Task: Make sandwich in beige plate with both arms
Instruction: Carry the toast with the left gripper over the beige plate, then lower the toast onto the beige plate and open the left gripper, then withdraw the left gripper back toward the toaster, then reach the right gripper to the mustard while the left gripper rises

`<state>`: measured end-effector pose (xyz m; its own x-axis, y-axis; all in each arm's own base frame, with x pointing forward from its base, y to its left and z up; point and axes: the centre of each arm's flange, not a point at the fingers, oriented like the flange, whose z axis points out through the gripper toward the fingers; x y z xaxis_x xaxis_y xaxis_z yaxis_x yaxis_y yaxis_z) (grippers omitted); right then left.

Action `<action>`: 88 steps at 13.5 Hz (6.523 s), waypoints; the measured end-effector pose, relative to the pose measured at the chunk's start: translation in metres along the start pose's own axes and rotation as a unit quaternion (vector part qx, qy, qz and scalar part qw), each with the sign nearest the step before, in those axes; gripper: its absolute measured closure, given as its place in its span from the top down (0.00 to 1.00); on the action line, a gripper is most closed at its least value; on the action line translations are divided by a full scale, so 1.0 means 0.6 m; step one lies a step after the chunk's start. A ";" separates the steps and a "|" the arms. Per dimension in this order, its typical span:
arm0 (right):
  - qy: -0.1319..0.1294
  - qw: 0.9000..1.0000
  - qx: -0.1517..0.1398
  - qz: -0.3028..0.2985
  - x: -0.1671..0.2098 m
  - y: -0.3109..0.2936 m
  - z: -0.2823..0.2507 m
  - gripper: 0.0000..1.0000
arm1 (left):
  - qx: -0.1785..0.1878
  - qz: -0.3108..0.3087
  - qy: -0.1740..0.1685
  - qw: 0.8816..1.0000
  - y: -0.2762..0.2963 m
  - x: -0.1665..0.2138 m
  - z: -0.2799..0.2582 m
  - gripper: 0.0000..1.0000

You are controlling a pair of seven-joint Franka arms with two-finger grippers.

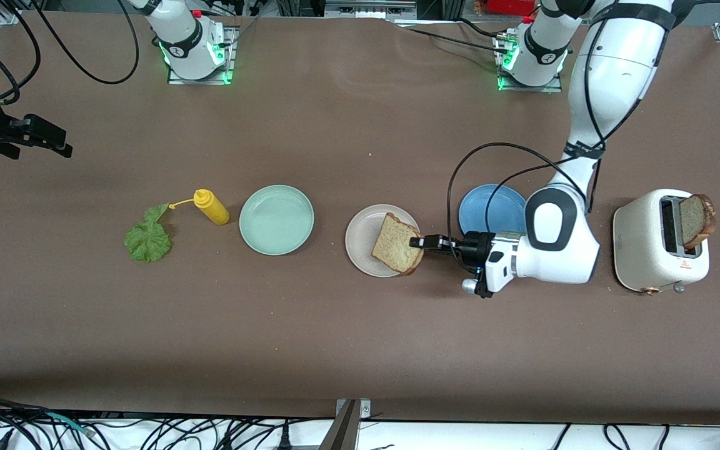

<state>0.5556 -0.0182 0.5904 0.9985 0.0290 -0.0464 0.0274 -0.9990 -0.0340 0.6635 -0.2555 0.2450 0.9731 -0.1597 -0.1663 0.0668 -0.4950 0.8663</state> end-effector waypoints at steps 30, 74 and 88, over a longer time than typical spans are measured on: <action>0.000 1.000 0.000 0.000 0.000 0.000 0.000 1.00 | 0.051 -0.008 0.005 0.999 -0.112 0.005 -0.031 1.00; 0.044 0.938 0.124 -0.321 0.037 0.146 0.195 1.00 | 0.465 -0.041 0.004 0.884 0.278 -0.237 -0.644 1.00; 0.232 0.757 0.322 -0.519 0.089 0.174 0.544 1.00 | 0.462 -0.029 0.019 0.886 0.262 -0.268 -0.586 1.00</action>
<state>0.5964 -0.1104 0.2587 0.3680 0.6240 0.6893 0.9291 -0.2182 -0.2984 0.5952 -0.0074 0.5738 0.9819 -0.0912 -0.1658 -0.0756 -0.9923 0.0982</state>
